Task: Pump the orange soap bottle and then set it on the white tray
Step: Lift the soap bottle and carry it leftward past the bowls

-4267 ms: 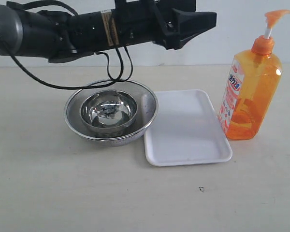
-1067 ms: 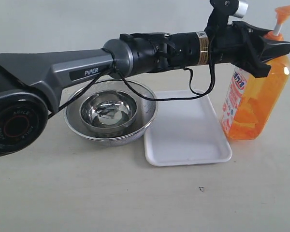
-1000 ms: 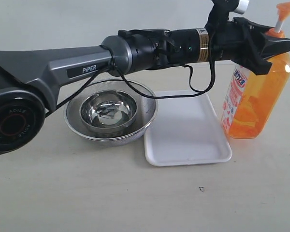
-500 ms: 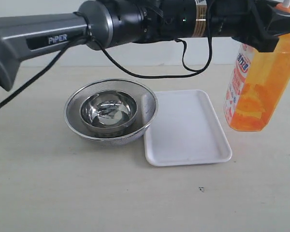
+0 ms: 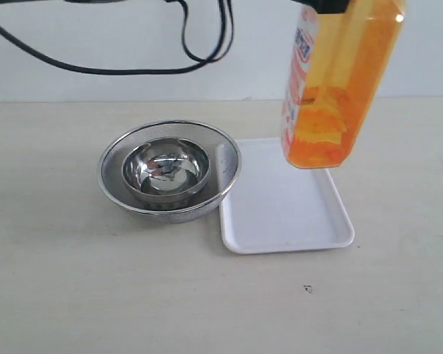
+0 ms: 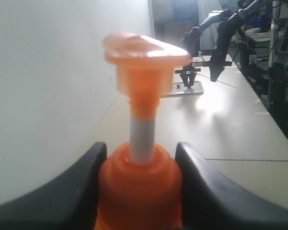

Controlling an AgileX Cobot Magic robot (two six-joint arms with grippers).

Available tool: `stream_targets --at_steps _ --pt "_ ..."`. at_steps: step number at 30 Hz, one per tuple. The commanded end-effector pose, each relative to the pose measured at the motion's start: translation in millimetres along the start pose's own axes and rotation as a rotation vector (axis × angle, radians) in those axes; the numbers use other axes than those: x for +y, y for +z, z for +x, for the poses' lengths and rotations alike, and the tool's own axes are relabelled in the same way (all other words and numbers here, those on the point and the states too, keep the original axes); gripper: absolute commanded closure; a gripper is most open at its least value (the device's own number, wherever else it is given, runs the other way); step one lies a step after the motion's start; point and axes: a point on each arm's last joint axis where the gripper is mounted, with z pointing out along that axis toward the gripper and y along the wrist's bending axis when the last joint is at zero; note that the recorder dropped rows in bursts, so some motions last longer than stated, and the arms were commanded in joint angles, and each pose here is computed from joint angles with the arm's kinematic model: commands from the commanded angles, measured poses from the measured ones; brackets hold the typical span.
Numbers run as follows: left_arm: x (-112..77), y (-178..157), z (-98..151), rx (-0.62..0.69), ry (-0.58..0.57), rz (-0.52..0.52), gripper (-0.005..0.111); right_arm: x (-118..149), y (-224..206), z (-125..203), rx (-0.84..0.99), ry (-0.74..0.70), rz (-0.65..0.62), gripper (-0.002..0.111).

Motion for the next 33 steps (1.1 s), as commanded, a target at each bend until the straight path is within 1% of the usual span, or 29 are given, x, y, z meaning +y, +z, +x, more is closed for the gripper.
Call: stream_targets --at_steps 1,7,13,16,20,23,27,32,33 --pt "-3.4 -45.8 -36.8 -0.067 0.030 -0.055 0.102 -0.2 -0.4 -0.8 -0.010 -0.005 0.004 0.108" --pt "-7.1 -104.9 -50.7 -0.043 0.064 -0.155 0.102 -0.2 -0.4 -0.8 -0.010 -0.005 0.004 0.108" --pt "-13.8 -156.5 -53.7 -0.017 0.079 -0.254 0.102 -0.2 -0.4 -0.8 -0.010 -0.005 0.004 0.108" --pt "-17.8 -178.0 -52.6 -0.019 0.065 -0.258 0.102 -0.2 -0.4 -0.8 -0.010 -0.005 0.004 0.108" --pt "-18.4 -205.9 -50.1 -0.031 0.042 -0.264 0.102 -0.2 -0.4 -0.8 -0.010 -0.005 0.004 0.108" --pt "-15.1 -225.5 -44.0 -0.025 0.025 -0.311 0.102 -0.2 -0.4 -0.8 -0.010 -0.005 0.004 0.108" --pt "-10.3 -251.8 -26.1 -0.008 -0.014 -0.370 0.102 -0.2 -0.4 -0.8 -0.010 -0.005 0.004 0.108" --pt "-10.5 -280.1 -8.2 -0.068 -0.031 -0.419 0.102 -0.2 -0.4 -0.8 -0.010 -0.005 0.004 0.108" --pt "-9.2 -285.8 -5.2 -0.072 -0.042 -0.448 0.102 -0.2 -0.4 -0.8 -0.010 -0.005 0.004 0.108"
